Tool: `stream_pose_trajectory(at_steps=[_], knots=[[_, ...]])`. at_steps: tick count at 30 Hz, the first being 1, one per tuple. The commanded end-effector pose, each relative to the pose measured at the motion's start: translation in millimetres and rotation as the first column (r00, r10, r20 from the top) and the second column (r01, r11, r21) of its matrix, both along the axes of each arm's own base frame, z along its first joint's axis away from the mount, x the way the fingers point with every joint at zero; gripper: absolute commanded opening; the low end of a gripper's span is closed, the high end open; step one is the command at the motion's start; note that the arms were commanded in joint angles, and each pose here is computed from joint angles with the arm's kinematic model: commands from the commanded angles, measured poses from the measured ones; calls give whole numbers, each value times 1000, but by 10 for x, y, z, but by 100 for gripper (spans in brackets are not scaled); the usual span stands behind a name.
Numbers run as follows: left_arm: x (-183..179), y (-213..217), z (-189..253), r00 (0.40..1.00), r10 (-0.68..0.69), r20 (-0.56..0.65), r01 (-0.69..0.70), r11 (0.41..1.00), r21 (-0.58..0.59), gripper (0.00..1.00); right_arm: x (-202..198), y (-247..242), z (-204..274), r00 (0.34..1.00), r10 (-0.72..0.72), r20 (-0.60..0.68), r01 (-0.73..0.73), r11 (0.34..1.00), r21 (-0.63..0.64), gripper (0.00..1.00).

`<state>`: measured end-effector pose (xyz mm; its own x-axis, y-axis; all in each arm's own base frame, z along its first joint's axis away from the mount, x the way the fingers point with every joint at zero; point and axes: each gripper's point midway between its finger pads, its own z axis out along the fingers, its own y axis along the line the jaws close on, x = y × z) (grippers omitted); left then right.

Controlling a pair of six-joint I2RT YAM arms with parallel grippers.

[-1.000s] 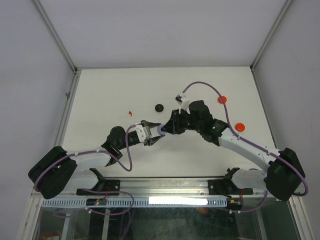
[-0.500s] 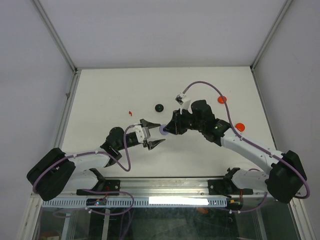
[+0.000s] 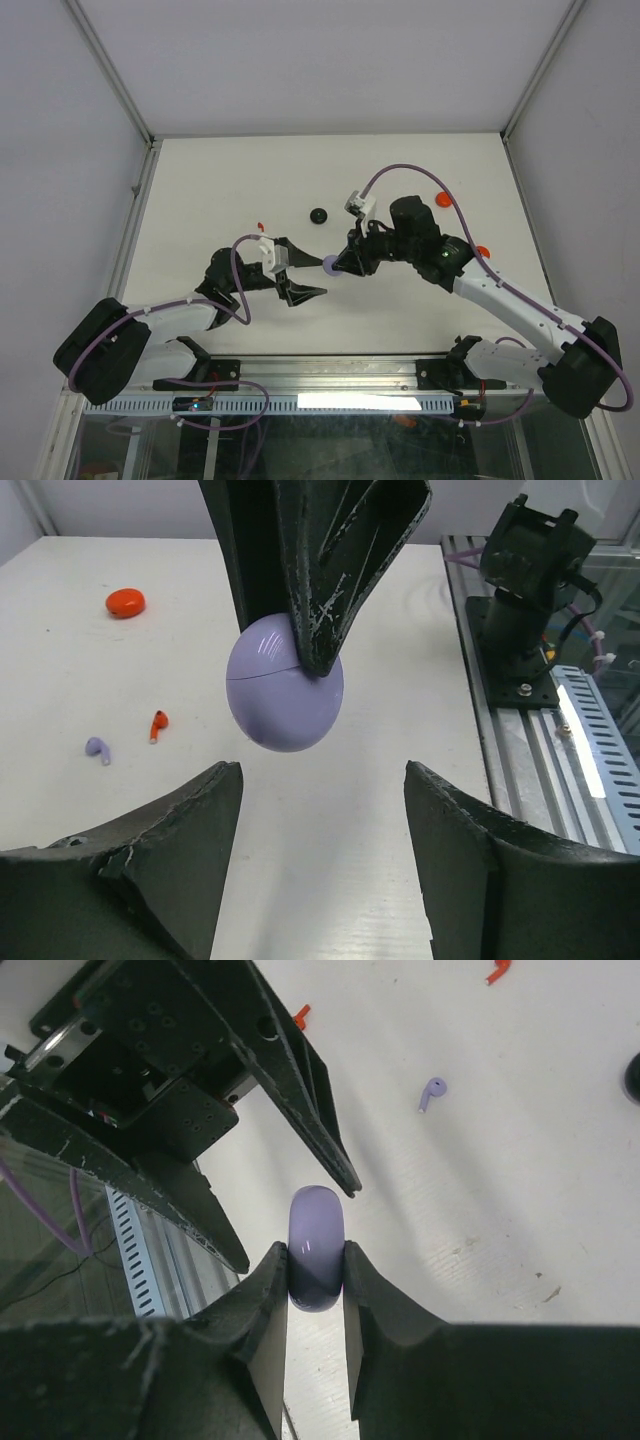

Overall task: Insert the wireless bluetooth earbuds into the charging case
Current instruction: Open the charging case.

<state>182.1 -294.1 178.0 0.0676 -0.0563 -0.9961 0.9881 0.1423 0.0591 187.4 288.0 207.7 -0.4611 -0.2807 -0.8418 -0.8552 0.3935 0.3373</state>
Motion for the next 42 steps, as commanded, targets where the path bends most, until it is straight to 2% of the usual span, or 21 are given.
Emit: stream_pose_trajectory(at_steps=[1, 9, 21, 30, 39, 42], knots=[[-119, -50, 283, 993, -113, -20, 112, 991, -67, 66, -51, 53, 343, 984, 118, 135, -124, 992, 37, 3], [-142, -104, 383, 970, -186, -156, 173, 981, -92, 60, -136, 124, 400, 955, 247, 167, -254, 967, 22, 3], [-197, -107, 458, 959, -226, -169, 202, 968, -149, 45, -150, 142, 404, 939, 293, 181, -298, 954, 1, 2], [-128, -106, 466, 960, -187, -208, 150, 972, -182, 27, -155, 157, 414, 938, 294, 182, -301, 953, 13, 2], [-166, -103, 484, 954, -204, -222, 163, 968, -191, 24, -157, 180, 387, 936, 307, 171, -314, 949, 13, 2], [-174, -97, 496, 955, -205, -216, 164, 968, -192, 15, -154, 182, 379, 937, 306, 169, -313, 950, 12, 2]])
